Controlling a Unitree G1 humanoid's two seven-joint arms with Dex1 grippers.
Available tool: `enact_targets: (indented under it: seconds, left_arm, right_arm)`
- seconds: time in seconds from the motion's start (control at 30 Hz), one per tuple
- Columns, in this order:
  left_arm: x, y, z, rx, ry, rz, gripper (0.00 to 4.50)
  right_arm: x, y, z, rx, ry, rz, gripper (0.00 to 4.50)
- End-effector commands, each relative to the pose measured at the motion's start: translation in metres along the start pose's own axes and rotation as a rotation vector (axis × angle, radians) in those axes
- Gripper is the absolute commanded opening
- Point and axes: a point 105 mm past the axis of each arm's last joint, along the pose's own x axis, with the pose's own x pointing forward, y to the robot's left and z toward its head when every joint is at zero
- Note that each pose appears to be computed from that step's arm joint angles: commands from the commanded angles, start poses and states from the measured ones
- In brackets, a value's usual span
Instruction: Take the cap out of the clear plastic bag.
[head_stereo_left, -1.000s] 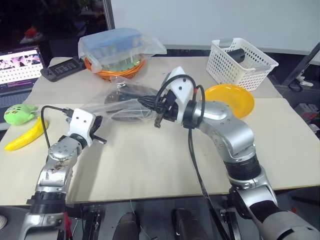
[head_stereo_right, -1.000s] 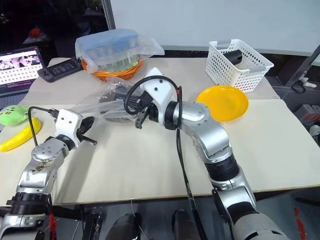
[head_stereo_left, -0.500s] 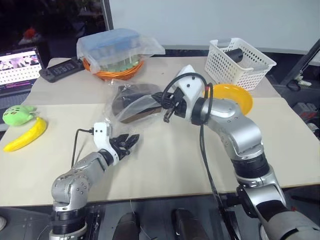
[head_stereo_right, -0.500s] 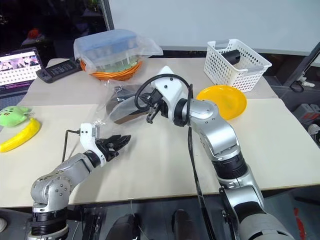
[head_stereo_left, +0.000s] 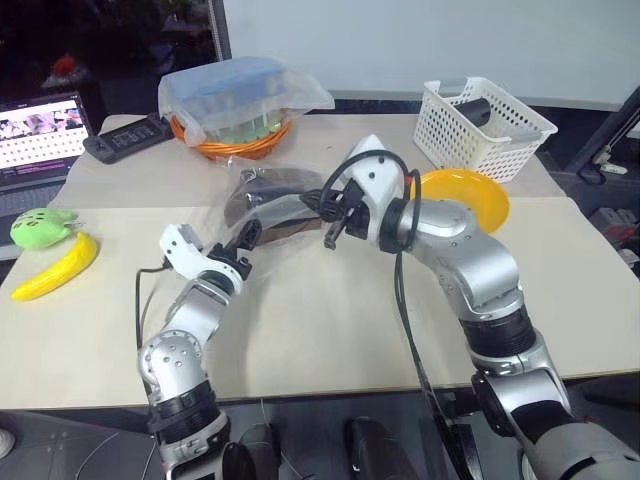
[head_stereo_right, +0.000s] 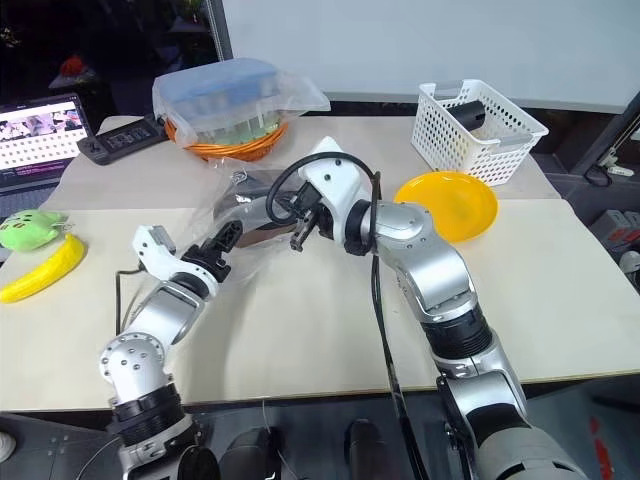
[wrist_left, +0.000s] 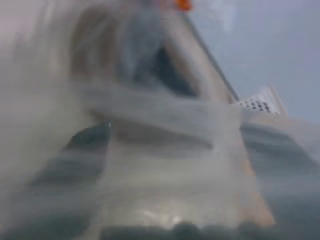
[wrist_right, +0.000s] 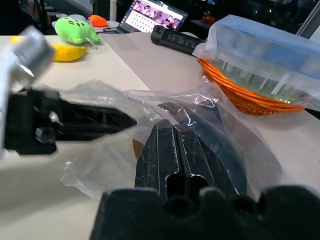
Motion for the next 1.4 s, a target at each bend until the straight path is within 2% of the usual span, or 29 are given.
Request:
enact_targets:
  seconds: [0.03, 0.27, 0.4, 0.5, 0.7, 0.8, 1.03, 1.13, 1.3, 1.4]
  left_arm:
    - [0.019, -0.002, 0.003, -0.107, -0.039, 0.018, 4.44]
    - [0.048, 0.010, 0.002, -0.166, -0.058, 0.117, 4.44]
    - [0.046, 0.007, -0.011, -0.189, -0.006, 0.144, 4.44]
    - [0.046, 0.015, -0.017, -0.201, 0.008, 0.174, 4.44]
    - [0.073, 0.021, -0.017, -0.209, 0.023, 0.188, 4.44]
    - [0.083, 0.016, -0.020, -0.196, 0.045, 0.165, 3.77]
    - [0.086, 0.012, -0.023, -0.189, 0.061, 0.137, 1.10]
    - [0.082, 0.005, -0.026, -0.205, 0.080, 0.103, 0.09]
    - [0.067, -0.023, -0.031, -0.199, 0.126, 0.003, 0.09]
    - [0.052, -0.030, -0.033, -0.188, 0.149, -0.017, 0.09]
  right_arm:
    - [-0.002, 0.004, 0.014, -0.032, -0.040, 0.012, 0.00]
    - [-0.002, 0.008, 0.014, -0.030, -0.029, 0.025, 0.00]
    - [-0.003, 0.007, 0.013, -0.035, -0.019, 0.021, 0.00]
    - [-0.004, 0.006, 0.013, -0.036, -0.013, 0.016, 0.00]
    - [-0.002, 0.009, 0.015, -0.037, -0.020, 0.030, 0.00]
    - [-0.002, 0.009, 0.017, -0.040, -0.023, 0.033, 0.00]
    - [-0.003, 0.008, 0.017, -0.044, -0.021, 0.026, 0.00]
    - [-0.003, 0.008, 0.017, -0.043, -0.020, 0.026, 0.00]
    - [0.000, 0.008, 0.016, -0.042, -0.019, 0.025, 0.00]
    - [0.002, 0.008, 0.015, -0.043, -0.020, 0.020, 0.00]
